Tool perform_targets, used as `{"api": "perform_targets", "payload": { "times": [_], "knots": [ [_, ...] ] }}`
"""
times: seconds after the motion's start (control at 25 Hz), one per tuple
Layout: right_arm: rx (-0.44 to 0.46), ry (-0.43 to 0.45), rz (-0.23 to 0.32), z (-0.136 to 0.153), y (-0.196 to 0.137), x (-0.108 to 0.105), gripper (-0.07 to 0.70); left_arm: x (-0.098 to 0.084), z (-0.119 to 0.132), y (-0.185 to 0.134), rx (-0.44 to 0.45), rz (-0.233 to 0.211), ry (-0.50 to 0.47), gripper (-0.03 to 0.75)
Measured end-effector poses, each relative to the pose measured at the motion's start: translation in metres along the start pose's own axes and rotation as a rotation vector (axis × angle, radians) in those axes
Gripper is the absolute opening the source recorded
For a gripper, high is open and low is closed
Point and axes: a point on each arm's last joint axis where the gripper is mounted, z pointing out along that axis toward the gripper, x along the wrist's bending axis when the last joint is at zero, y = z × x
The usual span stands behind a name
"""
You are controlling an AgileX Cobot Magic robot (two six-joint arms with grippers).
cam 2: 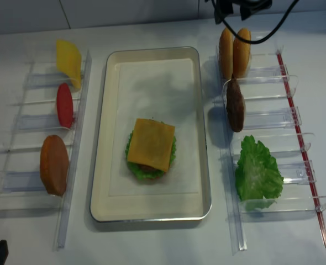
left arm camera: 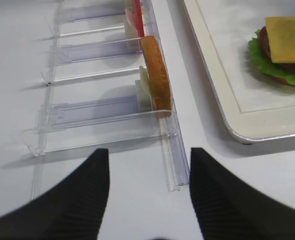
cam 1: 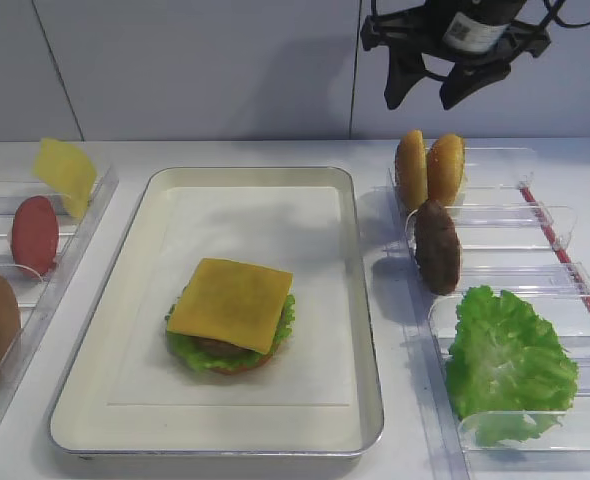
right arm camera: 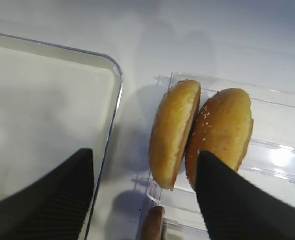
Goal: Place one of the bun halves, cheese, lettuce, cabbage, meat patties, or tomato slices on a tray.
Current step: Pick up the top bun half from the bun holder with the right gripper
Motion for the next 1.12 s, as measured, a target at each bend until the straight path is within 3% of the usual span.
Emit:
{"api": "perform_targets", "payload": {
  "times": [0.24,0.76,0.96,1.12],
  "knots": [
    [0.035,-0.015,0.035,0.024,0.001,-0.004,0.462,0.000,0.000,0.000,0.000,0.000,0.000,0.359],
    [0.015,-0.039,0.031,0.055,0.007,-0.010,0.453,0.000,0.000,0.000,0.000,0.000,0.000,0.359],
    [0.015,-0.045,0.029,0.062,0.007,-0.012,0.363,0.000,0.000,0.000,0.000,0.000,0.000,0.359],
    [0.016,-0.047,0.028,0.063,0.007,-0.012,0.338,0.000,0.000,0.000,0.000,0.000,0.000,0.359]
  ]
}}
